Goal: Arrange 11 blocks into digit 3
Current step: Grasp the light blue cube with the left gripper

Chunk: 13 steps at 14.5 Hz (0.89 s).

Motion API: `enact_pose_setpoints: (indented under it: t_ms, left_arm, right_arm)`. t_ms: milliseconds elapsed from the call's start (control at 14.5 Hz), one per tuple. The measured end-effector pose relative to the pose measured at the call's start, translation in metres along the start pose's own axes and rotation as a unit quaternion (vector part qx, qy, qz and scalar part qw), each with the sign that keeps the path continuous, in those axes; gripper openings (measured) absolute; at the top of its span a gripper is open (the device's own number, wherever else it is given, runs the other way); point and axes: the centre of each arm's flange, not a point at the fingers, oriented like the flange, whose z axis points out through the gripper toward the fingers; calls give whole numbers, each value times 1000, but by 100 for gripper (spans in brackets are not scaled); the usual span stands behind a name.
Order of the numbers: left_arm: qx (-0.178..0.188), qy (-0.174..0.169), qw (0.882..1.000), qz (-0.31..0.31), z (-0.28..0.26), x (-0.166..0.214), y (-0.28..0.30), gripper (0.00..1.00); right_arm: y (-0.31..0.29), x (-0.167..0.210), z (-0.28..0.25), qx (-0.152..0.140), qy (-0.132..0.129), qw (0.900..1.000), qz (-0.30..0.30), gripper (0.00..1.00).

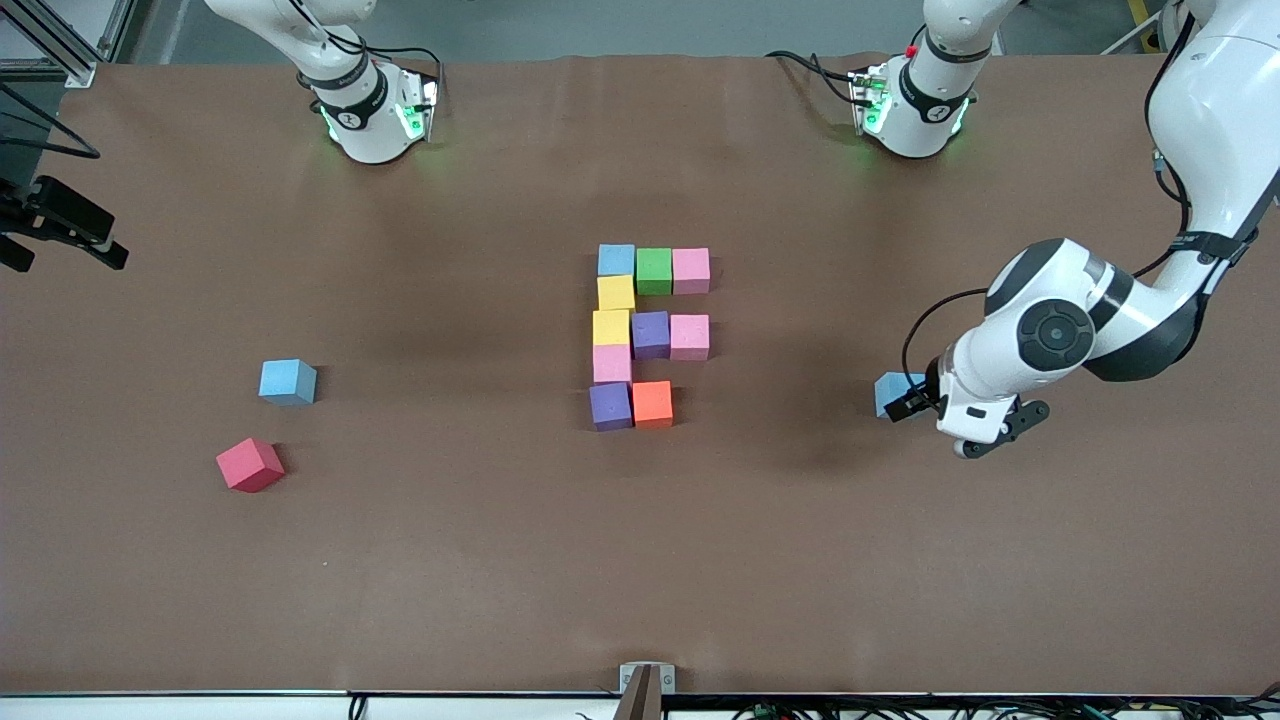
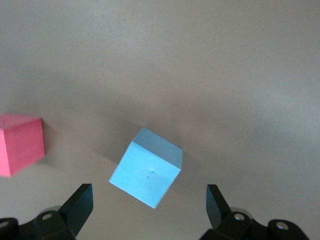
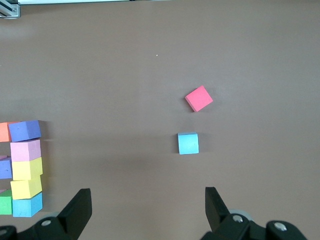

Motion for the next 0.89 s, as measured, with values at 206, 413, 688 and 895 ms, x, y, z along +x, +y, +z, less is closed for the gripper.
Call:
enact_pose_setpoints:
  t_ms: [206,413,688,895]
  left_arm:
    - [-16,-1,997,76,11,4,-5,100]
    - [-35,-4,991,126,25,3,-3,100]
    - [-32,3,984,173,44,5,-9,100]
    - [-23,-1,983,184,56,3,-11,100]
  right_arm:
    - [0,0,0,0,0,1000,0,100]
    - [0,0,0,0,0,1000,0,100]
    - [0,0,0,0,0,1000,0,100]
    - [0,0,0,0,0,1000,0,100]
